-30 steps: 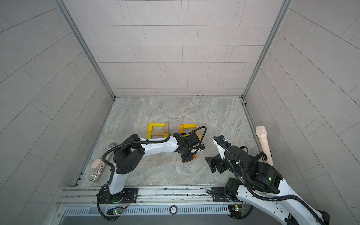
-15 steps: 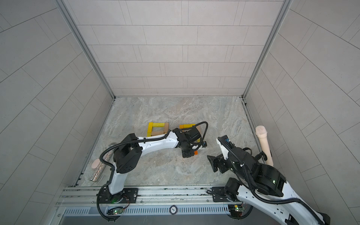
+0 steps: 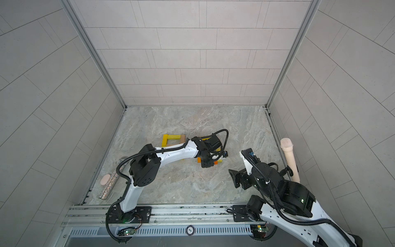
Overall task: Assemble the number 8 with building blocks
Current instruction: Assemble the building block at the center of the board.
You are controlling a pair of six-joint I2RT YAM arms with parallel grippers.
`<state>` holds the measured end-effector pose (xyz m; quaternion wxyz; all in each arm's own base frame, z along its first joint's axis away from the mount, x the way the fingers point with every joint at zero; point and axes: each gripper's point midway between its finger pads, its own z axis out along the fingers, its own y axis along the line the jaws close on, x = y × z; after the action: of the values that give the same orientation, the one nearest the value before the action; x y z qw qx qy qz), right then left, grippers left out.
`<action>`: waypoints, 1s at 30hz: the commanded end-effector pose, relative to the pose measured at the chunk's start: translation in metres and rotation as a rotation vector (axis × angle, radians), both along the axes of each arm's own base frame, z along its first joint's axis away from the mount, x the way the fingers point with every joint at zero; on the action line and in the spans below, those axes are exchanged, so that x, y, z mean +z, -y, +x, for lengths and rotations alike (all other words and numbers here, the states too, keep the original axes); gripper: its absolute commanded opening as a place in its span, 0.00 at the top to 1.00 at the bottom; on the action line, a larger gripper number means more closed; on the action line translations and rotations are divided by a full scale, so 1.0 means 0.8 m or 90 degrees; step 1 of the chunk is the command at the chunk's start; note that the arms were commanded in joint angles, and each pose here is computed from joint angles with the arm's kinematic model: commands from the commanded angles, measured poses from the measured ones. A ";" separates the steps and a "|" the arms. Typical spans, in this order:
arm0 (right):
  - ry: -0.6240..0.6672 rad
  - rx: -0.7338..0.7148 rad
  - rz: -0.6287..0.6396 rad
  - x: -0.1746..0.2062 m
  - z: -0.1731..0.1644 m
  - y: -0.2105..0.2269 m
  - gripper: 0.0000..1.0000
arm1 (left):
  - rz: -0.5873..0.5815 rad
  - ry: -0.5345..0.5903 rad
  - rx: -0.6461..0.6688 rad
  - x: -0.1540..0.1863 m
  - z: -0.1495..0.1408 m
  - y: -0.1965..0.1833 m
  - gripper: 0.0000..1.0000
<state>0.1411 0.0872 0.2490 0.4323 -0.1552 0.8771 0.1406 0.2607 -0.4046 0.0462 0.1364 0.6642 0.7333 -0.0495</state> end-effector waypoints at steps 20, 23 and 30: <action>-0.001 -0.022 -0.006 -0.003 0.002 0.007 0.04 | 0.018 0.037 -0.024 -0.012 0.033 0.005 0.76; -0.003 -0.021 -0.007 -0.003 0.002 0.007 0.04 | 0.018 0.037 -0.025 -0.013 0.033 0.007 0.76; -0.002 -0.022 -0.007 -0.003 0.002 0.007 0.04 | 0.022 0.035 -0.026 -0.018 0.035 0.005 0.75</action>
<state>0.1423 0.0856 0.2492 0.4345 -0.1506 0.8774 0.1369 0.2837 -0.4077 0.0335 0.1449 0.6737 0.7242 -0.0250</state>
